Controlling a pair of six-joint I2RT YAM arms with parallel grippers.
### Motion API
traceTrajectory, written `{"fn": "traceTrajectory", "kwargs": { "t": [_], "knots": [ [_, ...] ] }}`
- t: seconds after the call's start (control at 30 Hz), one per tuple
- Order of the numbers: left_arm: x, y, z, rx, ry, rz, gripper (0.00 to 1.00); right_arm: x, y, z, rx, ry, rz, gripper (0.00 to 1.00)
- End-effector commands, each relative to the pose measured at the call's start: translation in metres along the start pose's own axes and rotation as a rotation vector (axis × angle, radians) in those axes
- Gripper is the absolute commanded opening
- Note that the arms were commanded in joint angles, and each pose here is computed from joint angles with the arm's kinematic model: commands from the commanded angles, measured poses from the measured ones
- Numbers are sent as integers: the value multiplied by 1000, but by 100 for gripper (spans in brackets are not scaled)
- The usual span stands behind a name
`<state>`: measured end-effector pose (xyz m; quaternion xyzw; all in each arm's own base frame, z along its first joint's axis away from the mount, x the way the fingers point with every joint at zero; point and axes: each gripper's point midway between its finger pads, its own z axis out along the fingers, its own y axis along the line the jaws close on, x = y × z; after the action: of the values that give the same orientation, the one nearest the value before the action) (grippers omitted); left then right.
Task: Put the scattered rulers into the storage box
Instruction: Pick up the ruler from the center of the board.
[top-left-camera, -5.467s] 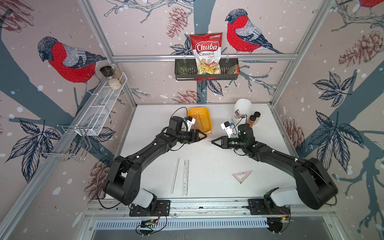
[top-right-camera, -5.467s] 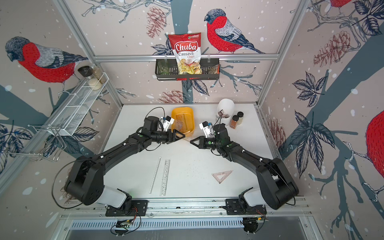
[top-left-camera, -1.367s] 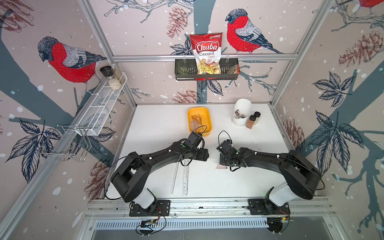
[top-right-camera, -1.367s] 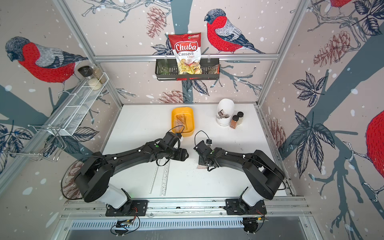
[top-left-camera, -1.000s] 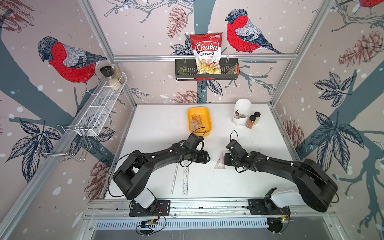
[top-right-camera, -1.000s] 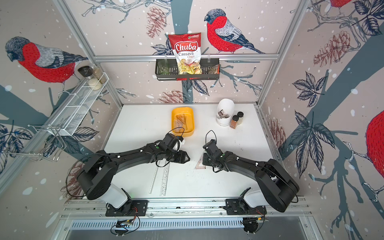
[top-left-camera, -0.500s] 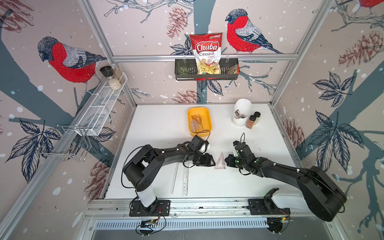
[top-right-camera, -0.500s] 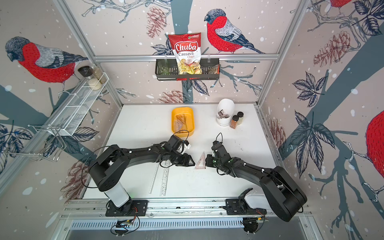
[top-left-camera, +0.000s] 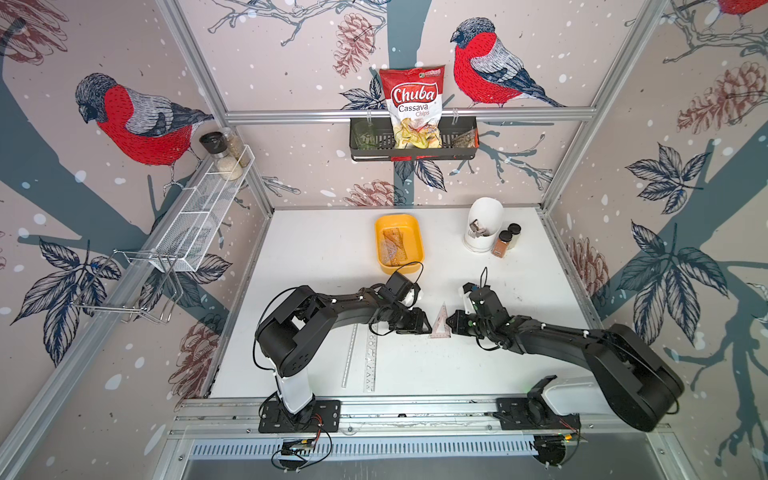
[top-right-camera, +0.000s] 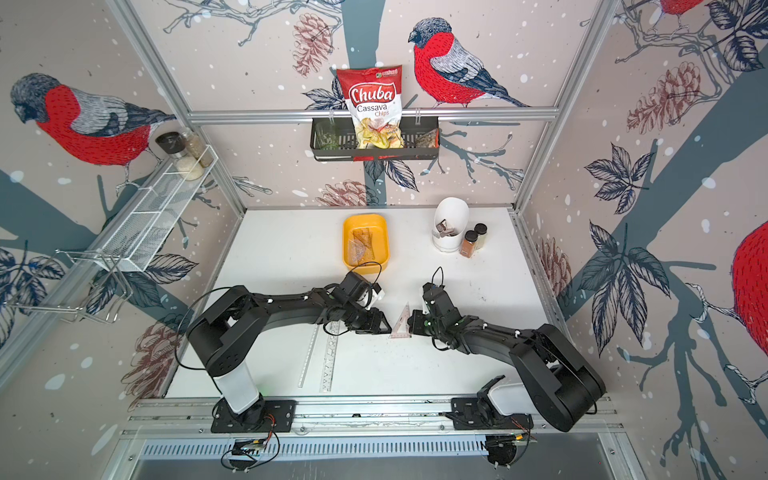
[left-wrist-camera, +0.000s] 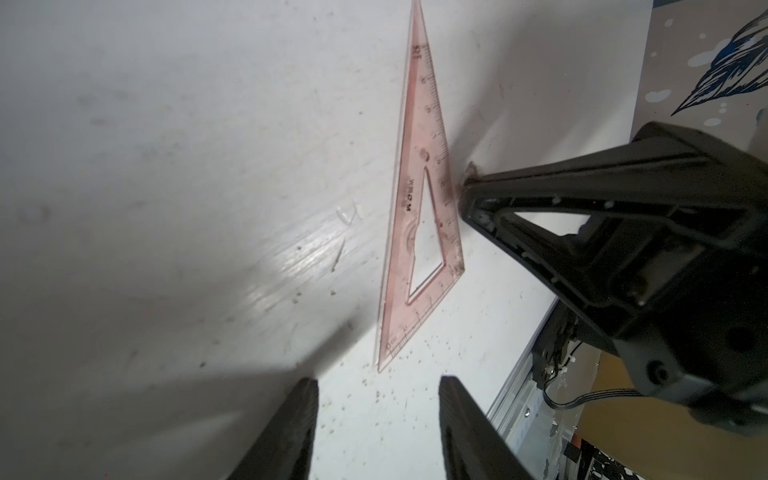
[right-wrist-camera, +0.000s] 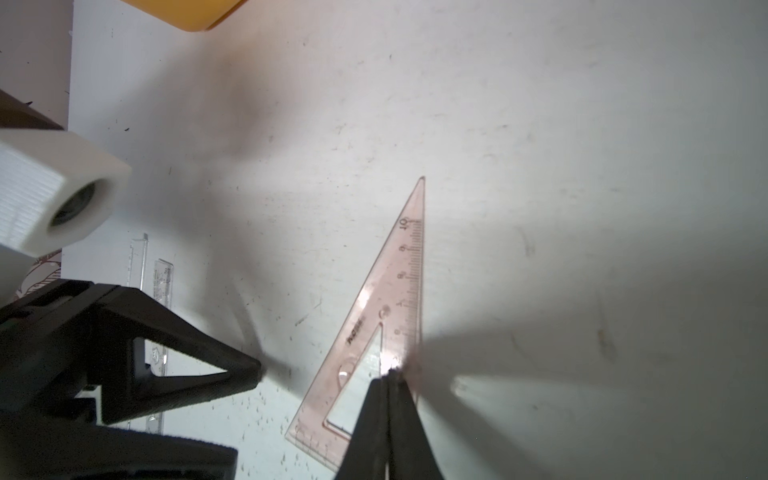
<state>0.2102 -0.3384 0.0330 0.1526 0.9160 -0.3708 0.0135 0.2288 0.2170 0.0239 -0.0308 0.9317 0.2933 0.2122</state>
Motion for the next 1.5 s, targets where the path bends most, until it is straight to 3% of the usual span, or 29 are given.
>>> {"fn": "traceTrajectory", "kwargs": {
  "t": [0.0,0.6,0.8,1.0,1.07,1.27,1.37,1.47],
  "knots": [
    [0,2,4,-3,7,-5,52,-1,3,1,-21,-10,-17,10],
    [0,11,27,9,41,-31,52,17,-8,4,-33,12,11,9],
    [-4,9,31,18,43,-26,36,19,-7,4,-45,16,20,9],
    [-5,4,29,31,44,-26,10,14,-3,1,-50,11,14,9],
    [-9,-3,23,47,33,-25,0,4,4,-7,-72,-15,4,11],
    [-41,-28,-26,153,-55,-47,0,-48,36,-39,-182,-107,-67,21],
    [-80,-41,-71,156,-150,-16,0,-73,48,-46,-198,-133,-103,21],
    [-116,-31,-104,105,-222,-16,0,-86,56,-43,-216,-135,-120,21]
  ]
}}
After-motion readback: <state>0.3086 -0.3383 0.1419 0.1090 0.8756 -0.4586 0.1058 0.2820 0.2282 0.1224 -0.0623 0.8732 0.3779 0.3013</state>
